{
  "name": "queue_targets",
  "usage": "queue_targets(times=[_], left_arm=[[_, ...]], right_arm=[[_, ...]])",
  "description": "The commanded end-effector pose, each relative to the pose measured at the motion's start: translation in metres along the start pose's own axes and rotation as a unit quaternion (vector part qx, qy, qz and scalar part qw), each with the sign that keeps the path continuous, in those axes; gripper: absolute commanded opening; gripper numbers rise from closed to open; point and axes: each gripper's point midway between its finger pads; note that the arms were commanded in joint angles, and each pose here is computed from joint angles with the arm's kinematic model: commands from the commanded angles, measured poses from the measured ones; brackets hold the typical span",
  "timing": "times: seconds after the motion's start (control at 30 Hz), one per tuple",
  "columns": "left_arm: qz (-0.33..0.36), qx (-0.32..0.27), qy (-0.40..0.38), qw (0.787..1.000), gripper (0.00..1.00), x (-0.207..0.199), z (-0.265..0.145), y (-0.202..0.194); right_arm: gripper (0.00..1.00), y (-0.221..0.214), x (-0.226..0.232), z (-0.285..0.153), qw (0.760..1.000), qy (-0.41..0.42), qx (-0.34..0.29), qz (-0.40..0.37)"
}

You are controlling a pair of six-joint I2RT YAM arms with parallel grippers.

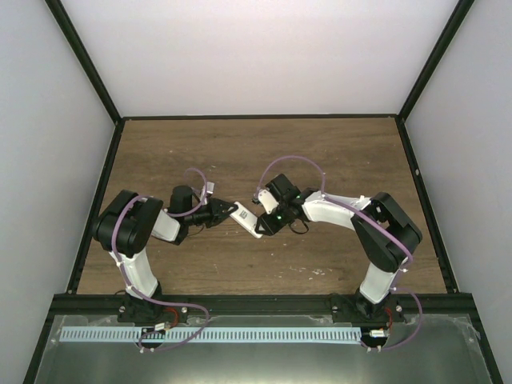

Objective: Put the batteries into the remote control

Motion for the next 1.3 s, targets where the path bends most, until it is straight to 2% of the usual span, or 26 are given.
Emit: queue_targets(times=[0.0,0.2,0.53,0.97,1.27], left_arm=[[0.007,-0.009,0.013,1.000,0.00,0.004,-0.001,0.000],[0.011,-0.002,0.006,1.000,0.00,0.002,0.000,-0.001],[0.020,0.015,-0.008,1.000,0.00,-0.001,0.002,-0.005],[0.061,0.038,-0.012,0.997,0.00,-0.010,0.002,-0.006],[0.068,0.067,-0.051,0.994,0.00,-0.019,0.006,-0.012]], right_arm=[[0.37,-0.003,-0.012,0.007,1.000,-0.018,0.004,-0.017],[0.37,-0.006,-0.008,0.010,0.999,0.015,0.003,-0.035],[0.36,-0.019,0.000,0.023,0.995,0.072,0.042,-0.055],[0.34,-0.011,-0.012,0.022,0.996,0.063,0.040,-0.049],[0.45,-0.004,-0.038,0.011,0.998,0.026,0.026,-0.048]])
Point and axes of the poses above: each gripper's point midway between its finger pads, its own z axis out along the fingers, its own x axis along the line the jaws close on, y = z × x, and after that the axes turned 4 degrees about z, right-handed
